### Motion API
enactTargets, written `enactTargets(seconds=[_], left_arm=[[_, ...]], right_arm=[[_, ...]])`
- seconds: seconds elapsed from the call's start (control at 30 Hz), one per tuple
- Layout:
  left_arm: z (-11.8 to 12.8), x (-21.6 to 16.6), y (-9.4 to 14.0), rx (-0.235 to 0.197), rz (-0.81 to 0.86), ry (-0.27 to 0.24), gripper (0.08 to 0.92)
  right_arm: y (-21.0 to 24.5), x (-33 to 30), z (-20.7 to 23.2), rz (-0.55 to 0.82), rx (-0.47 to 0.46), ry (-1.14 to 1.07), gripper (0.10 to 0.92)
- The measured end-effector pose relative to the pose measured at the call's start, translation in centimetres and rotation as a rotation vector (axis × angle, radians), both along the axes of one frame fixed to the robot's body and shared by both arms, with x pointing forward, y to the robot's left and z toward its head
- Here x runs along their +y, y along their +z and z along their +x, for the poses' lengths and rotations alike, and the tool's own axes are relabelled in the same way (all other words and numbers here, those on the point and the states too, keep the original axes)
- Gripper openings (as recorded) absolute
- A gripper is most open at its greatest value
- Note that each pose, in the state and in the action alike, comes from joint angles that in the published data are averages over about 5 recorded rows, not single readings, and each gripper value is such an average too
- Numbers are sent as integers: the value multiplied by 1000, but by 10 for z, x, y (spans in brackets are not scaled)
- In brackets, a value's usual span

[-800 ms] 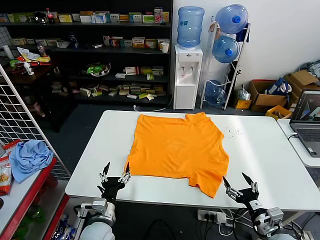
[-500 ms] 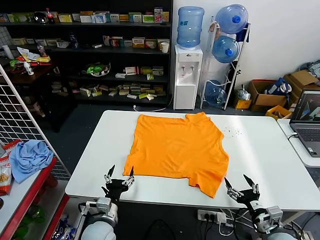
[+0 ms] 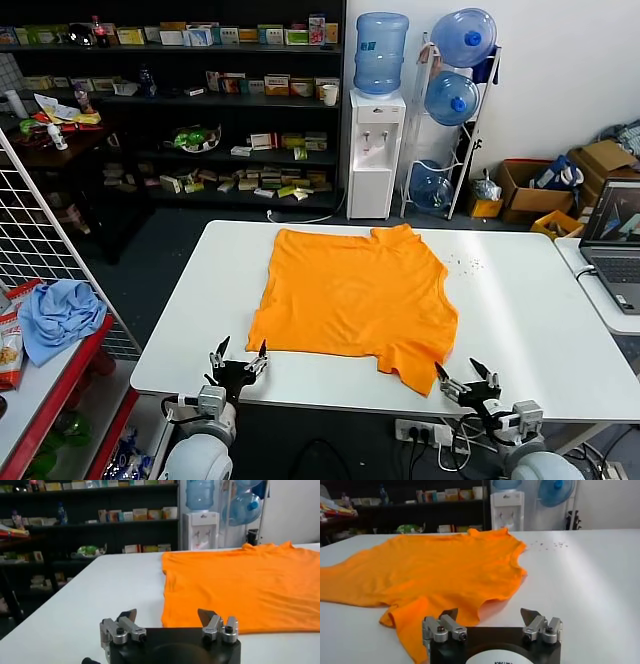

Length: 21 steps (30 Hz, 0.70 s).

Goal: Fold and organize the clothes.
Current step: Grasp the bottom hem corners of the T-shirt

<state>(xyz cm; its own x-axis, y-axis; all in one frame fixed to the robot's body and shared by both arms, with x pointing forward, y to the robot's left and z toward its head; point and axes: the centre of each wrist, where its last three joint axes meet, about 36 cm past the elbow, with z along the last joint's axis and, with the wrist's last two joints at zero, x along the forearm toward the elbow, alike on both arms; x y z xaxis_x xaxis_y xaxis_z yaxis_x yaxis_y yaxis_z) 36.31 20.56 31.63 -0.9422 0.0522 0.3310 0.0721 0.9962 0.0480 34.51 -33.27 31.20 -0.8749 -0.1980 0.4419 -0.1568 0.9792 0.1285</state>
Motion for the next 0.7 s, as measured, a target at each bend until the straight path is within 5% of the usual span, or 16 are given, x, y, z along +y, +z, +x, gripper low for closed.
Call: enactTargets(seconds=[0.3,0.47,0.7], left_arm=[[6,-2,-4,51,-33,1,823],[7,-4,-8,70,-42,-6,782],[8,-4,-11,81,-55,-18,585]], right_arm=[[-3,20,11,52,27,21,801],[-2,26,13,63,32,29,672],[3,30,11,65,37,31,472]])
